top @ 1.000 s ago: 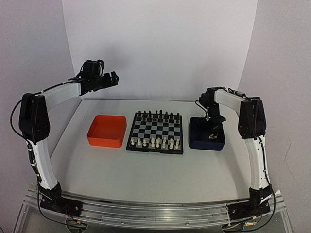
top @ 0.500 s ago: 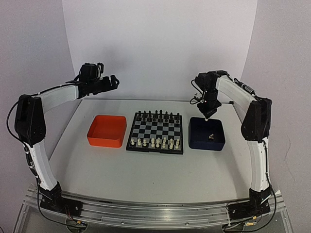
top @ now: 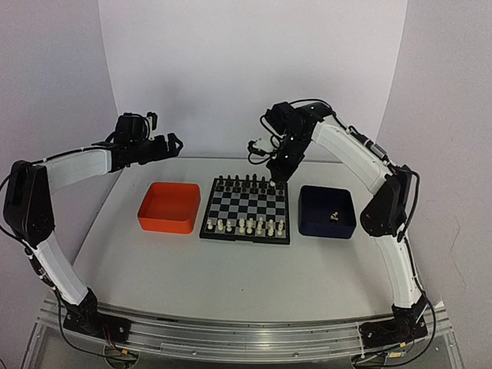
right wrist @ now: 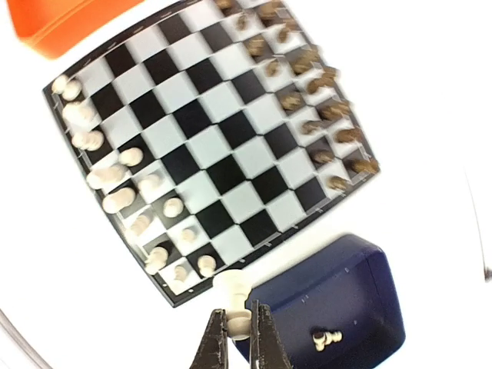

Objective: Set up the chess pieces on the board
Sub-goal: Place the chess piece on the chessboard.

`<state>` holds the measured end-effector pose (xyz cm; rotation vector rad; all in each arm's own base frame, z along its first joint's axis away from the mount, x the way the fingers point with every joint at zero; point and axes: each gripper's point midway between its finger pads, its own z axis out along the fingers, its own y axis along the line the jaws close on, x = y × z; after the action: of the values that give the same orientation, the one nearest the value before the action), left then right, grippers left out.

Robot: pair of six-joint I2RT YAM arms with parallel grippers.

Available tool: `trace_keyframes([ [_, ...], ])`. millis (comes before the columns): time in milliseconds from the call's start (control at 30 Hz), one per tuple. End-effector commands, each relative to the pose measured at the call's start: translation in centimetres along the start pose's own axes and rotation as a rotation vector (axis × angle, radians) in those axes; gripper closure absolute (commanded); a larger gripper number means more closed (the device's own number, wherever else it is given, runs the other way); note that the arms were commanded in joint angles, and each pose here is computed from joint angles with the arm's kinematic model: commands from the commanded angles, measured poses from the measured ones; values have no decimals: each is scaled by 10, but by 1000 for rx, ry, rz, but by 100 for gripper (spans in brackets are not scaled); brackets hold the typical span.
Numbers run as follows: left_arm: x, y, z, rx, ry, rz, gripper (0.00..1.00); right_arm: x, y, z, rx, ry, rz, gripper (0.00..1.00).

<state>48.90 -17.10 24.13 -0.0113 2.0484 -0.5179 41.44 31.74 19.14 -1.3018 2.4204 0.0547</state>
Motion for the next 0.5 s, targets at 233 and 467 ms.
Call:
trace_keyframes([
  [233, -1, -15, -41, 62, -9, -9, 0, 4, 60, 58, -84, 117, -346, 100],
  [467, 12, -9, -42, 49, 14, -32, 0, -18, 58, 83, -10, 65, -406, 100],
])
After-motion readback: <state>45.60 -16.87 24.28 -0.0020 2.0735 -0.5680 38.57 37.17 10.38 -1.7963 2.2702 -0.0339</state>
